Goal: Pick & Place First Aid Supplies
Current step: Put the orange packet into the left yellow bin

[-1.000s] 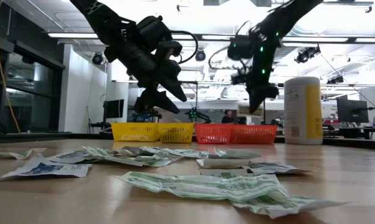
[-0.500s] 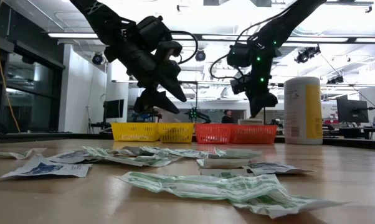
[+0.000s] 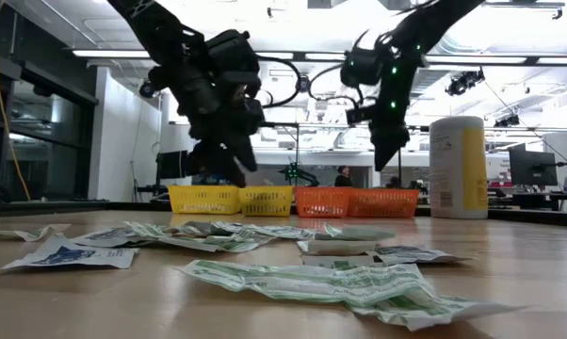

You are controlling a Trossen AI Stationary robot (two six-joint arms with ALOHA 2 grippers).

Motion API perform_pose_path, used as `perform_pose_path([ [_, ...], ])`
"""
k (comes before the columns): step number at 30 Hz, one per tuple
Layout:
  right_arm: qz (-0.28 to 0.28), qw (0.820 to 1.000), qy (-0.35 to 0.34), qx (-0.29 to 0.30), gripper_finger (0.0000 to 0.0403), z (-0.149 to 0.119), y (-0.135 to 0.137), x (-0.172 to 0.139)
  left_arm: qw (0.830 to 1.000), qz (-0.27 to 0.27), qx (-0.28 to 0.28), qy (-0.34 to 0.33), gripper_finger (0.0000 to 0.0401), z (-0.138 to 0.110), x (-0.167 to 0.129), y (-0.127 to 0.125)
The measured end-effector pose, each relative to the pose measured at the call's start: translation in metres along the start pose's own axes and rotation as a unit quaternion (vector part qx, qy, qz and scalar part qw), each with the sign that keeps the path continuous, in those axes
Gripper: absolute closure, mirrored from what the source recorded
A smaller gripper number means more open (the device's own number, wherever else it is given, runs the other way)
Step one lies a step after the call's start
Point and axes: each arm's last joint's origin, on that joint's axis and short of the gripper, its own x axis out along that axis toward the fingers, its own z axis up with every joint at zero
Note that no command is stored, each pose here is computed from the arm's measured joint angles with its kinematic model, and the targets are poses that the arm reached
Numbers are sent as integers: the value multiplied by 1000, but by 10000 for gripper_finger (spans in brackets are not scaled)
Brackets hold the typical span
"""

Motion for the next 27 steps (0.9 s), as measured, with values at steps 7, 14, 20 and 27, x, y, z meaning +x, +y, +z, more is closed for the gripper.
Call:
perform_pose_path([
  [7,102,991,-39,73,222,6,29,-30,998,13,31,61,236,-18,5,-8],
  [14,147,982,-59,101,221,16,65,-51,994,44,36,89,236,-30,8,-13],
  [20,165,976,-64,127,221,21,91,-64,994,57,49,78,236,-30,9,-14],
  [27,197,965,-61,163,221,22,115,-77,993,42,55,99,236,-32,26,-8],
])
